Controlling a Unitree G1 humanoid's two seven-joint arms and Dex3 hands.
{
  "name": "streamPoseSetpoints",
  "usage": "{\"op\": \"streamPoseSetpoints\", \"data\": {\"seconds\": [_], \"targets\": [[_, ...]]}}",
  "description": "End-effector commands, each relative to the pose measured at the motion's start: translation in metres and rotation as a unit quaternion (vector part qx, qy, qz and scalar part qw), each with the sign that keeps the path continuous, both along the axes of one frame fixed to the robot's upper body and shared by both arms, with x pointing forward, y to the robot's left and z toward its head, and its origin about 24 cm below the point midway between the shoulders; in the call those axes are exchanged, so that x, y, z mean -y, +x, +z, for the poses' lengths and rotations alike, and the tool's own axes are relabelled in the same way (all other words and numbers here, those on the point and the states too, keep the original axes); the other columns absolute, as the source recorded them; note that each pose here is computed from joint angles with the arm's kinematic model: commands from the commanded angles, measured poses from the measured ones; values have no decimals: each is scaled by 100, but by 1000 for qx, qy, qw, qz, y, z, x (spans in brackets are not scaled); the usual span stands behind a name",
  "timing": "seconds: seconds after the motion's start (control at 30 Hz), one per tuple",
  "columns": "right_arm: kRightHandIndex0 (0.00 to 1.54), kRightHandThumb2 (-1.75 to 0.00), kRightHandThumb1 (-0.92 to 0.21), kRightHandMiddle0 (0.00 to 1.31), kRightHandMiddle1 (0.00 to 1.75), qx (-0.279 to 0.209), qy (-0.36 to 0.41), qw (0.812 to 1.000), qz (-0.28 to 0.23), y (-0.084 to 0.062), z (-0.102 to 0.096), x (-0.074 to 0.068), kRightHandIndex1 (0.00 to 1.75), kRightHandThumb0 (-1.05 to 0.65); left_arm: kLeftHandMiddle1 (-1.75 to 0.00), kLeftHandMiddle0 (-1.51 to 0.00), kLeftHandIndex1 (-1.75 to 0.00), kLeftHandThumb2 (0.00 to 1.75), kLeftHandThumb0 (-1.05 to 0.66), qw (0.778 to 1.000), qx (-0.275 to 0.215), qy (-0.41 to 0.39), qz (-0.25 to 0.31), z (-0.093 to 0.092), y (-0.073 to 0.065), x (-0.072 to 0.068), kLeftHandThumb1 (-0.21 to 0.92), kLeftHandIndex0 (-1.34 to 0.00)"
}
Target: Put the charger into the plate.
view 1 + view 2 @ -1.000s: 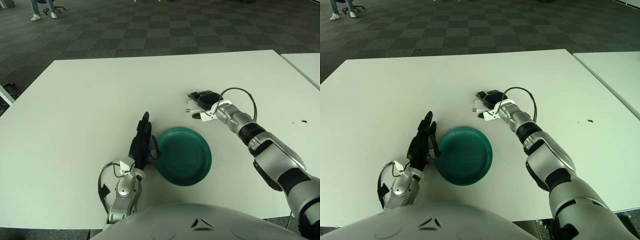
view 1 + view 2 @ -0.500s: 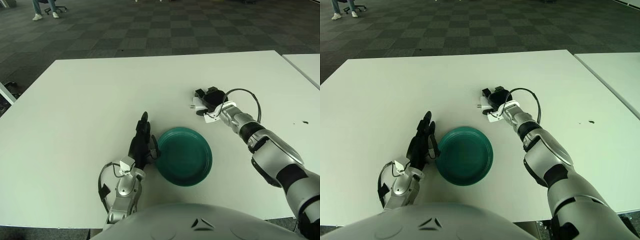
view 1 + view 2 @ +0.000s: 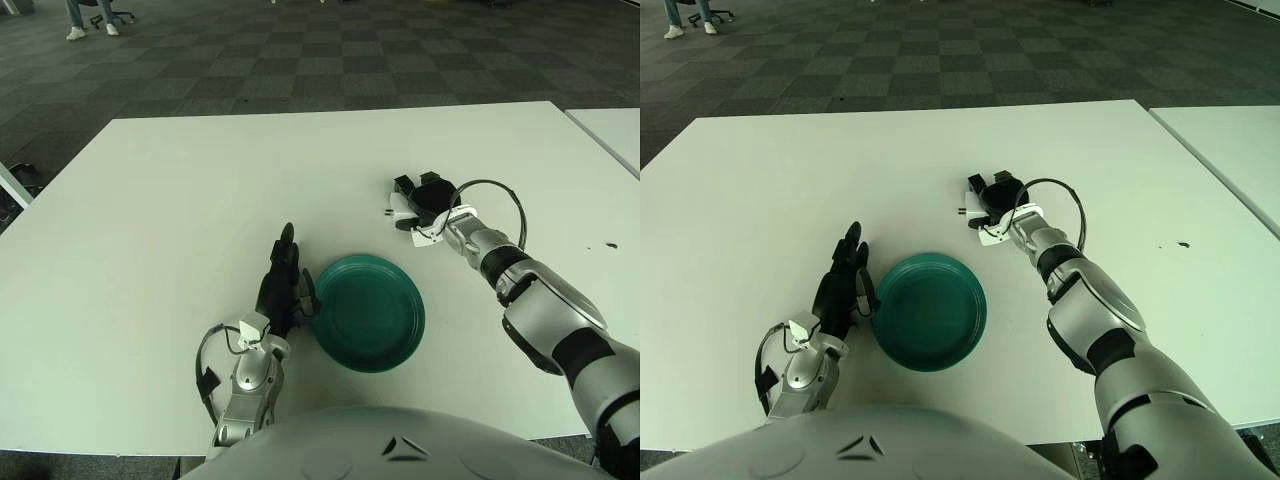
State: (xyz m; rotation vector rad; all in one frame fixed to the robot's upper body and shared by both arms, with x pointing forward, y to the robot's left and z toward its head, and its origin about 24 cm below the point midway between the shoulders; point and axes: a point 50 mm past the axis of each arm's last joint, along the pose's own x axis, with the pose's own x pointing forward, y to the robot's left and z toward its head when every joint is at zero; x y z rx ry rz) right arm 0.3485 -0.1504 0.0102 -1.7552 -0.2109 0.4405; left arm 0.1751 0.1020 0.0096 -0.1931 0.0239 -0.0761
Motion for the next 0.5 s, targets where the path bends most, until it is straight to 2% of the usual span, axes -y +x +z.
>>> {"op": "streamPoseSetpoints", "data": {"seconds": [0.0,0.23,0.47], "targets": [[77,-80,-92,61,175,-32,-48,998,-12,-16,-24,16,175,-64,0,-4,-9,106,-105,1000,-11,6,4,-5,0,0,92,0],[83,-80,-92,68,175,-14,-59,998,-12,-19,-26,21,175,-59,0,-4,-8,107,-105,1000,-10,9,4,-5,0,0,92,0],[85,-81,-92,66,175,-15,-53,998,-26,-18,-25,25,175,-55,0,-4,-8,106,-105,1000,-12,8,7,-7,2,-2,92,0]]}}
